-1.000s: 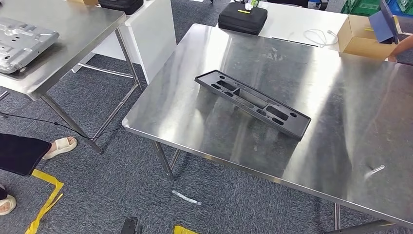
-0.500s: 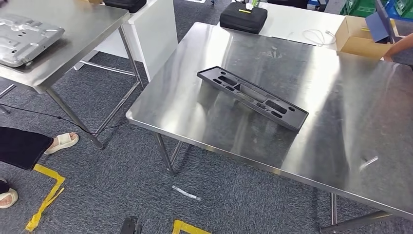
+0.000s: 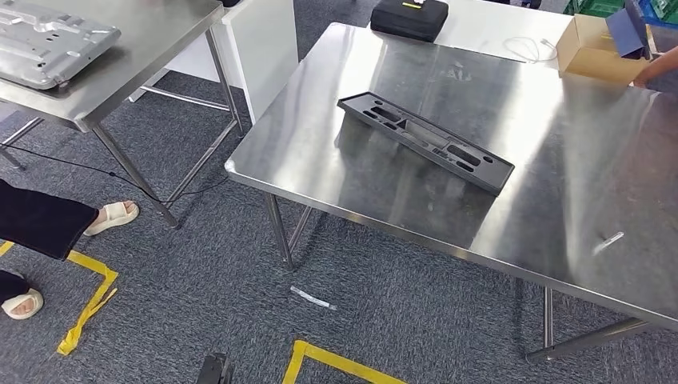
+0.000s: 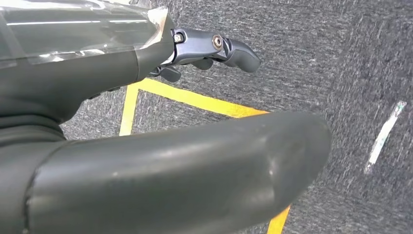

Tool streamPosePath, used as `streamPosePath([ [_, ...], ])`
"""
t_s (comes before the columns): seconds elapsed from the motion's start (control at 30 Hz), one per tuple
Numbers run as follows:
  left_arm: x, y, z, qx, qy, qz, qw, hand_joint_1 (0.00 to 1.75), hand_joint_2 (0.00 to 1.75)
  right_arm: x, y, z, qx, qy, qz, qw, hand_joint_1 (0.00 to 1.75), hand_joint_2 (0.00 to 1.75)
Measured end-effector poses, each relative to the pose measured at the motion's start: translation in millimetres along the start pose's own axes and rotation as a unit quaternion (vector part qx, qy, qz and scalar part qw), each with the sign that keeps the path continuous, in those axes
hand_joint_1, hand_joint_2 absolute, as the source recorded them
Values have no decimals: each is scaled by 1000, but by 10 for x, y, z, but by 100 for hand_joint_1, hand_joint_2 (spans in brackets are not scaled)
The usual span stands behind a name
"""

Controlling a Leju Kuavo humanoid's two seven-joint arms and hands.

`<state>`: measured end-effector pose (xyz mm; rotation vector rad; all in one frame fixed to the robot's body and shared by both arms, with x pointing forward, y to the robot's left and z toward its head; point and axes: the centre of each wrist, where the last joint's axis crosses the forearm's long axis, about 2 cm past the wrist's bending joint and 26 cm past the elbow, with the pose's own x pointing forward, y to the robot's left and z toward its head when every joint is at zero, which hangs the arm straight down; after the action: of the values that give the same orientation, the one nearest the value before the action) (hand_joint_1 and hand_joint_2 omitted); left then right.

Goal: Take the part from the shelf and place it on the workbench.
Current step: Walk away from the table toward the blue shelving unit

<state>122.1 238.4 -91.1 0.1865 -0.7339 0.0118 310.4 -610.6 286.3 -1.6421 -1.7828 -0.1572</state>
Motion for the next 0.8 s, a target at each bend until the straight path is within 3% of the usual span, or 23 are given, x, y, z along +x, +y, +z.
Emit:
streamPosePath([
  [0.4, -23, 17, 5, 2, 2, 0, 1000, 0, 0, -95, -10, 127, 5, 15, -7, 1000, 0, 0],
  [0.8, -25, 32, 1, 6, 0, 1, 1000, 0, 0, -367, -6, 679, 26, 76, -11, 997, 0, 0],
])
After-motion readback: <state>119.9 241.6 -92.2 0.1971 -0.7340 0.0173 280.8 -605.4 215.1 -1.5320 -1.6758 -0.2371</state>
